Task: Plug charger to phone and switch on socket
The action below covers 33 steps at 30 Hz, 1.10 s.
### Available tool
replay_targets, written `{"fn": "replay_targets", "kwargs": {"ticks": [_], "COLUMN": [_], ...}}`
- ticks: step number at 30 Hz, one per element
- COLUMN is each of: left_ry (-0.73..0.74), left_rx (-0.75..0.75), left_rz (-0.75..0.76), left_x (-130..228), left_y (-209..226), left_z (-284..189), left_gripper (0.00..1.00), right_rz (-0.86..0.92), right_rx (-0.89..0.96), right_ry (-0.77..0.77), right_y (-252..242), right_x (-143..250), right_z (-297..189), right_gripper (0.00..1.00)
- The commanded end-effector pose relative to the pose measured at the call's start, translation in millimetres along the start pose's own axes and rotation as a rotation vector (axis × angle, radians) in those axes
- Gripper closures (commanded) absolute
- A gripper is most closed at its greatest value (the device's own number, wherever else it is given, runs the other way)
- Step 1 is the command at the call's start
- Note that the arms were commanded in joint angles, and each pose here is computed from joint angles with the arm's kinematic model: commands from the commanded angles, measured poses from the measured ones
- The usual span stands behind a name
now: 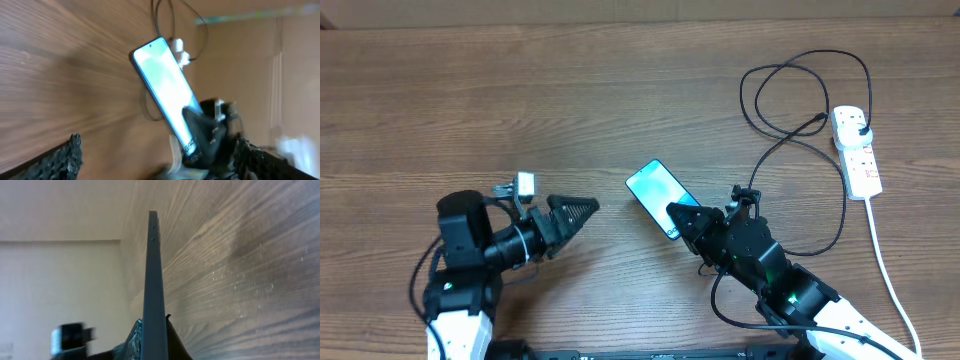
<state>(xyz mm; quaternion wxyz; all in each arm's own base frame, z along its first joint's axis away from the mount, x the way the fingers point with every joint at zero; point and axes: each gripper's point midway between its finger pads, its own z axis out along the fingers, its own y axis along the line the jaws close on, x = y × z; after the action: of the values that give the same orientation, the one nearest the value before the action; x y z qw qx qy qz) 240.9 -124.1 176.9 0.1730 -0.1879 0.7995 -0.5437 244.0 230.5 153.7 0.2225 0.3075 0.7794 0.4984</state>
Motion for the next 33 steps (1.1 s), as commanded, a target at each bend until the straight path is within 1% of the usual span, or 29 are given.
{"fn": "replay_targets", "kwargs": {"ticks": [1,4,7,10,12,16,18,20,21,24,27,30,33], "left_ry": [0.114,0.136,0.152,0.16,0.164,0.185,0.191,0.193,0.193,0.189,0.183,0.178,0.177], "left_rx": [0.063,0.058,0.047,0.021,0.002,-0.021,-0.025,-0.028,-0.028,-0.025,-0.004,0.009,0.01], "left_rz": [-0.346,-0.413,-0.445,-0.489,-0.507,-0.541,-0.559,-0.584,-0.591,-0.601,-0.574,-0.557,-0.555], "left_x": [11.0,8.4,8.9,12.7,16.5,24.4,26.2,26.9,26.8,25.7,22.5,20.4,20.2], "left_y": [-1.8,-1.2,-2.5,-1.1,0.3,2.0,1.5,1.4,1.3,0.3,-4.6,-7.6,-7.9], "left_z": [8.4,18.8,31.7,43.0,49.5,55.9,56.7,57.0,57.0,57.1,57.5,57.7,57.8], "left_gripper": [0.0,0.0,0.0,0.0,0.01,0.03,0.07,0.15,0.18,0.21,0.24,0.27,0.32], "right_rz": [0.134,0.237,0.302,0.316,0.312,0.306,0.323,0.378,0.403,0.461,0.492,0.516,0.509], "right_rx": [-0.035,-0.018,0.003,0.01,-0.014,-0.067,-0.079,-0.069,-0.061,-0.038,-0.02,-0.009,-0.015], "right_ry": [0.045,0.071,0.074,0.1,0.145,0.175,0.189,0.23,0.256,0.333,0.375,0.383,0.353], "right_y": [11.8,8.5,3.5,2.2,9.1,22.5,26.3,26.7,26.7,27.0,26.9,26.5,26.0], "right_x": [6.8,11.3,12.1,16.8,23.5,26.8,28.6,35.2,39.4,53.9,67.8,77.8,79.2], "right_z": [-1.5,0.6,3.7,6.1,7.1,7.1,6.4,5.0,4.1,0.6,-1.7,-2.4,-1.1], "right_gripper": [0.96,0.96,0.96,0.96,0.96,0.96,0.96,0.96,0.96,0.96,0.96,0.96,0.96]}}
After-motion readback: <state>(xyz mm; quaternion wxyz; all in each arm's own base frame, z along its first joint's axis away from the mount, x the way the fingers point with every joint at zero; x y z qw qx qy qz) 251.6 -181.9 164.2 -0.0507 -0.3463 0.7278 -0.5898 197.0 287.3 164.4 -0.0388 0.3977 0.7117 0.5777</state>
